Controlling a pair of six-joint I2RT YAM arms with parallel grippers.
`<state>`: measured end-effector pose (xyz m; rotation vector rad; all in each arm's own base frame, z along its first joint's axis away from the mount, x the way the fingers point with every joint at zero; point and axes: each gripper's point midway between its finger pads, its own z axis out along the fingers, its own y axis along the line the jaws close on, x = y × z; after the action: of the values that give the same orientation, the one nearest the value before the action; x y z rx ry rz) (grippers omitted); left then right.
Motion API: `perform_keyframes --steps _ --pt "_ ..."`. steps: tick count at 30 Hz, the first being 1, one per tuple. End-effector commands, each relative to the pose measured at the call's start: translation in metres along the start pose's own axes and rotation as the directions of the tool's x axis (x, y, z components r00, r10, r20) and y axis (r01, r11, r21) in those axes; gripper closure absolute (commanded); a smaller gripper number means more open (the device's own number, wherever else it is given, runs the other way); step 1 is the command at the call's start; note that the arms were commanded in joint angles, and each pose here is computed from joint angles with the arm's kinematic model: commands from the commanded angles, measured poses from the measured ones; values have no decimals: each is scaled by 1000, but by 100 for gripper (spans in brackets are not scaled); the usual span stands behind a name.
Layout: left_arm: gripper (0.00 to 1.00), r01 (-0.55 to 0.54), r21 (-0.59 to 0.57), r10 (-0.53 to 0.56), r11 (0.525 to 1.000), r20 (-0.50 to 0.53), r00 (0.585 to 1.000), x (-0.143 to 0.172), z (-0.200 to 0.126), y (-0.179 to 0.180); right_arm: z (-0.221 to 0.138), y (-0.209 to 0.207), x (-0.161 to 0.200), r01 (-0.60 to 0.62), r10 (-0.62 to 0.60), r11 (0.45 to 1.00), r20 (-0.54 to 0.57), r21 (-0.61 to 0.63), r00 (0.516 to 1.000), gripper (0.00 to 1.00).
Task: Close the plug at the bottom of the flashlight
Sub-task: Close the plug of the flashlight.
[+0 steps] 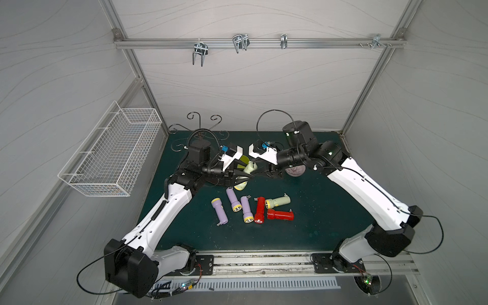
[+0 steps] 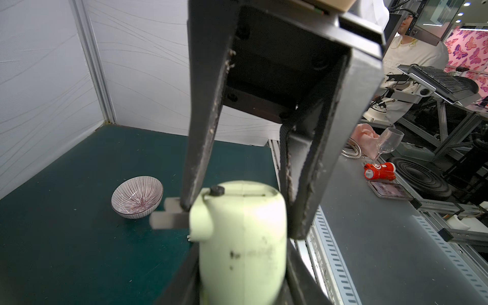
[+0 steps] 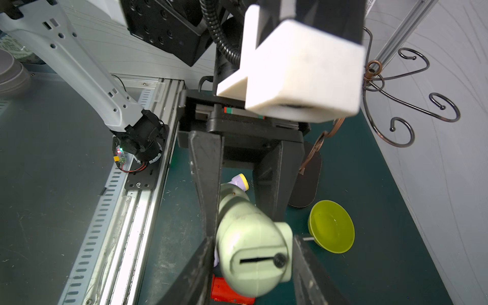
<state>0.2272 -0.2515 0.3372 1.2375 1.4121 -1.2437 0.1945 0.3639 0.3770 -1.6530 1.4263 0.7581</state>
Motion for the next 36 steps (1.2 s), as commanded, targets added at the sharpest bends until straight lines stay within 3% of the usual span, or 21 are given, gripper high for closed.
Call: perform_keyframes --steps 1,7,20,36 --pt "100 -118 19 117 993 43 992 -23 -4 -9 1 11 5 13 -12 1000 -35 10 999 51" --pt "100 -118 24 117 993 44 992 -23 -3 -10 -1 2 8 18 -14 997 -56 77 998 44" --pt "100 -115 32 113 993 44 993 -22 -3 -10 -15 -6 0 45 -39 989 -42 144 998 45" --pt "100 -113 29 111 993 42 993 -21 -2 -8 -15 -7 -4 52 -47 989 -37 140 998 67"
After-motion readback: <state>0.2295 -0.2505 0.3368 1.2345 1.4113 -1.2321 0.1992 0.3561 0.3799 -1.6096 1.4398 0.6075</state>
